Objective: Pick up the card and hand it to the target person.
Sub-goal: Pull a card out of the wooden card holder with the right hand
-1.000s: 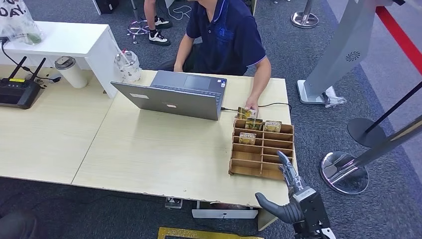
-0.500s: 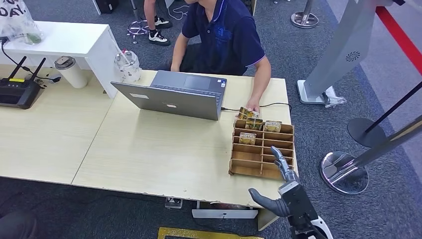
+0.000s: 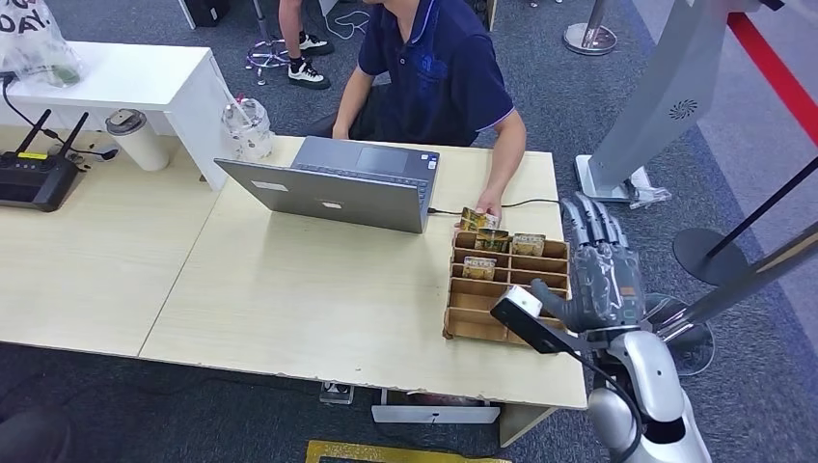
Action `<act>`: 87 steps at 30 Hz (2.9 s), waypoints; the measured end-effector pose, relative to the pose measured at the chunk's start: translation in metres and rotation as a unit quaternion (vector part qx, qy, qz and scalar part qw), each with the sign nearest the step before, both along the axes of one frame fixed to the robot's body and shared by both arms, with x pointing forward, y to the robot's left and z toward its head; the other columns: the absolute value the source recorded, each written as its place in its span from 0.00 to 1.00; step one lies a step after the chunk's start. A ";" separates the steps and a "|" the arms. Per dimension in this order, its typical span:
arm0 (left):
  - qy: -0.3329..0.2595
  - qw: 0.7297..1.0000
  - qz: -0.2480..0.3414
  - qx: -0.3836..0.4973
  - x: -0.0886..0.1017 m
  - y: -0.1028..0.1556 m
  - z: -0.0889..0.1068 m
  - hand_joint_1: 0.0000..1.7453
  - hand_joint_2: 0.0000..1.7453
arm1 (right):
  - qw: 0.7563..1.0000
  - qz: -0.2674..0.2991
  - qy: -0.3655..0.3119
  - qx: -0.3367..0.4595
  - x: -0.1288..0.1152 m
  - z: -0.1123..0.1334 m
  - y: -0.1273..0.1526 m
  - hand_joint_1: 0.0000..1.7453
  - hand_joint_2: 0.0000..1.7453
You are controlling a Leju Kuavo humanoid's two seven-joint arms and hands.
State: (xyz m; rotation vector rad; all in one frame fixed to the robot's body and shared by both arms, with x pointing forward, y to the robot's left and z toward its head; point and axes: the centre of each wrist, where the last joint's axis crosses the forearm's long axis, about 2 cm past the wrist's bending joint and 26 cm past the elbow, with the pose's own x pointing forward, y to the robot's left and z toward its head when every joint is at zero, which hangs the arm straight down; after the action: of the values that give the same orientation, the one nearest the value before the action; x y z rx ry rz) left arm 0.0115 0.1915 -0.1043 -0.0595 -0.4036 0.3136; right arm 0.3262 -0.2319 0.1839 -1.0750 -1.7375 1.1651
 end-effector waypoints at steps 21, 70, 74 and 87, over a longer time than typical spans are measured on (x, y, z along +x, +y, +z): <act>0.001 1.000 0.001 -0.016 0.006 0.004 -0.001 0.00 0.00 | 0.999 -0.011 0.033 -0.023 0.049 -0.003 0.006 0.94 1.00; -0.006 1.000 -0.016 -0.014 0.009 0.005 0.000 0.00 0.00 | 0.998 -0.015 0.048 -0.033 0.057 -0.003 0.013 0.60 1.00; -0.007 1.000 -0.019 -0.014 0.010 0.005 0.000 0.00 0.00 | 0.997 -0.026 0.052 -0.043 0.058 -0.003 0.014 0.58 1.00; 0.001 1.000 -0.019 -0.017 0.020 0.004 0.000 0.00 0.00 | 0.993 -0.054 0.082 -0.068 0.069 -0.011 0.013 0.49 1.00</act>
State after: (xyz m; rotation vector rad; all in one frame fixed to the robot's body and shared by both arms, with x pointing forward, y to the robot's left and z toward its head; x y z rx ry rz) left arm 0.0314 0.1959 -0.1039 -0.1000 -0.3948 0.2833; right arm 0.3954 -0.2187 0.1730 -1.1069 -1.4742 1.2818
